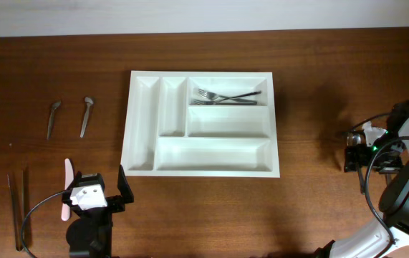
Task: Pack container
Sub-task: 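Lower the right gripper and grasp the left silver spoon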
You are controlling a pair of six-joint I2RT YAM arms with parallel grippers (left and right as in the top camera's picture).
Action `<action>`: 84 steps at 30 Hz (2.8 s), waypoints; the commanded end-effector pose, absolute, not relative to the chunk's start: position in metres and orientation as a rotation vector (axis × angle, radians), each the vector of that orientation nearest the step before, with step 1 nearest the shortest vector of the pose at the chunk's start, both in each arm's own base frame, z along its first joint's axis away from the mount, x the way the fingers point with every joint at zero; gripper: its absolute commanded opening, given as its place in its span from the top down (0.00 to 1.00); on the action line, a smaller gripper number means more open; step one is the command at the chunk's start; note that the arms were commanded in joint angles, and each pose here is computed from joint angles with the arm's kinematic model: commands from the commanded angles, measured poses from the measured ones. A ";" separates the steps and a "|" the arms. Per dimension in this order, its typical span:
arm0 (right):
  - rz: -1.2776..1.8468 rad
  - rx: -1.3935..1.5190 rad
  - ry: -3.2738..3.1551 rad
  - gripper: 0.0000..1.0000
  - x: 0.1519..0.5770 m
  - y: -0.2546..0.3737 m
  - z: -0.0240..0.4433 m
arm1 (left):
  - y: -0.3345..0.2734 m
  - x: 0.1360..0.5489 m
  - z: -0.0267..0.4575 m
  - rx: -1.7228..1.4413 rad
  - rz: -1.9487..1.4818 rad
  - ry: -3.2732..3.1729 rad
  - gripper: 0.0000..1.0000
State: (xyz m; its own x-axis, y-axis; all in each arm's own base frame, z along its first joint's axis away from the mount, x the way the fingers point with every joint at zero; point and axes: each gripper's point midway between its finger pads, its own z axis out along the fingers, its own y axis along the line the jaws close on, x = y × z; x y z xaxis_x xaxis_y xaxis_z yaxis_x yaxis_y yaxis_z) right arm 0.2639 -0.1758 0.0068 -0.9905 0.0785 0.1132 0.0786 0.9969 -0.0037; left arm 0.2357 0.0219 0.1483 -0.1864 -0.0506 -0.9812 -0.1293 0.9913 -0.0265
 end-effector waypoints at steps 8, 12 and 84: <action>-0.039 0.025 -3.060 0.01 0.268 -0.171 -0.002 | 0.020 0.236 0.148 -0.115 0.071 1.756 0.01; -0.023 0.059 -3.083 0.01 0.274 -0.174 -0.003 | 0.020 0.236 0.148 -0.115 0.071 1.756 0.01; -0.049 0.120 -3.114 0.95 0.295 -0.162 -0.023 | 0.020 0.236 0.148 -0.115 0.071 1.756 0.01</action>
State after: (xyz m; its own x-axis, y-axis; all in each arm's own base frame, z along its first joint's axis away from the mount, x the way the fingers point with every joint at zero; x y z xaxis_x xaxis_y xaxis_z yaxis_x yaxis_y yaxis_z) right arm 0.3014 -0.1680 -0.0040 -0.9975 -0.0671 -0.0208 -0.0673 0.9977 0.0071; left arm 0.2357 0.0219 0.1483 -0.1864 -0.0506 -0.9812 -0.1293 0.9913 -0.0265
